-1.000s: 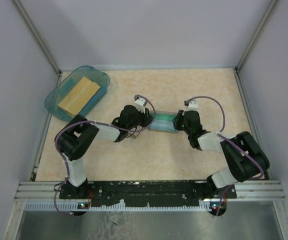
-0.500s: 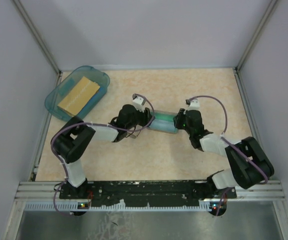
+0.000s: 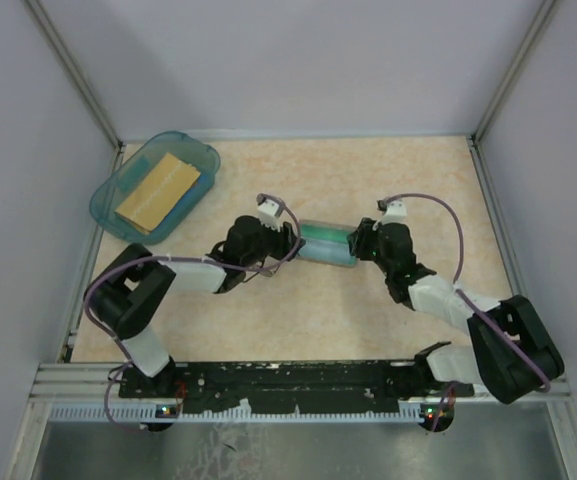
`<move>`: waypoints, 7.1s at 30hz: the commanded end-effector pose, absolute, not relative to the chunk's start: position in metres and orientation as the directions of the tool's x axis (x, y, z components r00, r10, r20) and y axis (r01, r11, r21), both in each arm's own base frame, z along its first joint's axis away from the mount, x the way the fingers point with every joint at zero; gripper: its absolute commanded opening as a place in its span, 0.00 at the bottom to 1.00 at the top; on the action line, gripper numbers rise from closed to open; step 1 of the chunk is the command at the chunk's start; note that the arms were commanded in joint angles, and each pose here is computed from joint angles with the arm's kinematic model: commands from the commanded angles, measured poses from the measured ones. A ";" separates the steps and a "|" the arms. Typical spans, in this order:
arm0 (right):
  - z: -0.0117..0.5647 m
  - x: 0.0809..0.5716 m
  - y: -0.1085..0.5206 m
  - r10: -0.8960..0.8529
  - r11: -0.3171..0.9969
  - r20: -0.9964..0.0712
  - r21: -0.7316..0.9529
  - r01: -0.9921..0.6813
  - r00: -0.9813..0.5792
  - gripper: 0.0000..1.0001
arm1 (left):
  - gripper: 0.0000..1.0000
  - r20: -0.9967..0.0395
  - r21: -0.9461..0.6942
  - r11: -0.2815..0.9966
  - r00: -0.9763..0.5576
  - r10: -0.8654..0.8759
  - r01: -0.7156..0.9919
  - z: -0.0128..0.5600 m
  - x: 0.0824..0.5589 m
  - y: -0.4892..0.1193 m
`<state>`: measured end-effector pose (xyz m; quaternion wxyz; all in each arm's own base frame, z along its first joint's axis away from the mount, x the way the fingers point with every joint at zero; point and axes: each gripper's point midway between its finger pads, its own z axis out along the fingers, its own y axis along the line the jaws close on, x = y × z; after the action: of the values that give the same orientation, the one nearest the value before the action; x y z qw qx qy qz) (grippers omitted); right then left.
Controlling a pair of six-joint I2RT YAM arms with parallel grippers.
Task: Organize the sunglasses
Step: Place the glasses cleaning cloth in the sunglasses case, then fold the sunglasses at the center of the board.
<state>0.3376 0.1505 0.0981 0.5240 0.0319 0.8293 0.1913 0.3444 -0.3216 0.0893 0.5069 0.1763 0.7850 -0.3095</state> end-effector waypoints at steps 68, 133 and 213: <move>0.133 0.272 0.271 -0.026 0.897 -0.863 0.203 -0.393 -0.505 0.60 | 1.00 -0.905 -0.349 0.908 -0.334 -0.263 0.231 0.128 0.263 -0.165; 0.069 0.323 0.368 -0.018 0.886 -0.697 0.321 -0.335 -0.717 0.61 | 1.00 -0.851 -0.388 0.882 -0.472 -0.231 0.267 0.128 0.379 -0.178; 0.066 0.329 0.400 -0.133 0.823 -0.761 0.271 -0.498 -0.635 0.43 | 0.98 -0.792 -0.479 0.833 -0.545 -0.274 0.278 0.101 0.401 -0.204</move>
<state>0.3322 0.3797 0.0638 0.3774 -0.1590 0.8873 0.2120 0.3926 -0.1939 0.0875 0.4646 -0.0057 0.8452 -0.2641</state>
